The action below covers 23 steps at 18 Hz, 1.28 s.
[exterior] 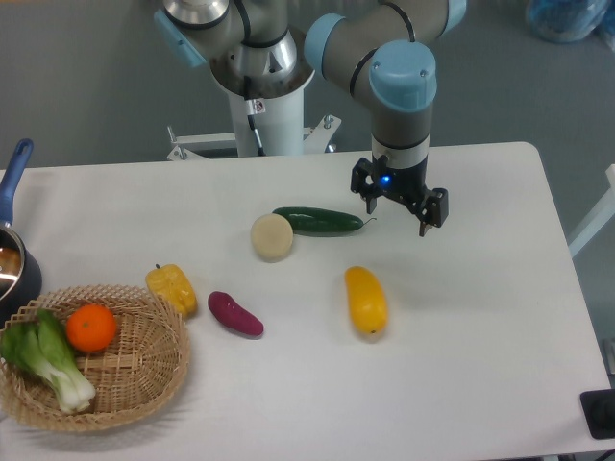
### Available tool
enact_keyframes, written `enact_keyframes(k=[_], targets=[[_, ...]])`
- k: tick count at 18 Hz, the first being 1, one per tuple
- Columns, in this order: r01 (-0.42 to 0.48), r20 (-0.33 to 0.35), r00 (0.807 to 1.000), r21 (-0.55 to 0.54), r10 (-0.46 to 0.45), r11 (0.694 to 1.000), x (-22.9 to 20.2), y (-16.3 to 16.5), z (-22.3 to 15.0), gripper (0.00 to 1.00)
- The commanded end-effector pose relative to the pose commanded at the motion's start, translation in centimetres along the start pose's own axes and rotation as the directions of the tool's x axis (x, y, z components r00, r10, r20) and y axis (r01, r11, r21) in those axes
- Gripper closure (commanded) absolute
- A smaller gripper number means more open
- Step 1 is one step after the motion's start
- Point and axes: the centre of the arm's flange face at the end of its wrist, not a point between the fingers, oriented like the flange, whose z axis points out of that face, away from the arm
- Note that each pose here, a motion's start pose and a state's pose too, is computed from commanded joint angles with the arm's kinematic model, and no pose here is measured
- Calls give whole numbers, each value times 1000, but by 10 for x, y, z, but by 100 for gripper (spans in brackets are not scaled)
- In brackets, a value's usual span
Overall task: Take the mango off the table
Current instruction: 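Open the gripper and move it toward the yellow mango, then lower the open gripper over the yellow mango and close on it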
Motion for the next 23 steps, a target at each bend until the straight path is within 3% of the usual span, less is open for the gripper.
enact_keyframes(k=[8, 11, 16, 20, 23], targets=[[17, -33, 999, 71, -14, 997, 2, -2, 5, 0], [107, -46, 994, 69, -104, 992, 2, -4, 8, 0], [150, -56, 988, 64, -147, 987, -5, -12, 18, 0], [293, -65, 955, 58, -290, 954, -9, -20, 20, 0], [399, -77, 916, 49, -395, 916, -27, -34, 32, 0]])
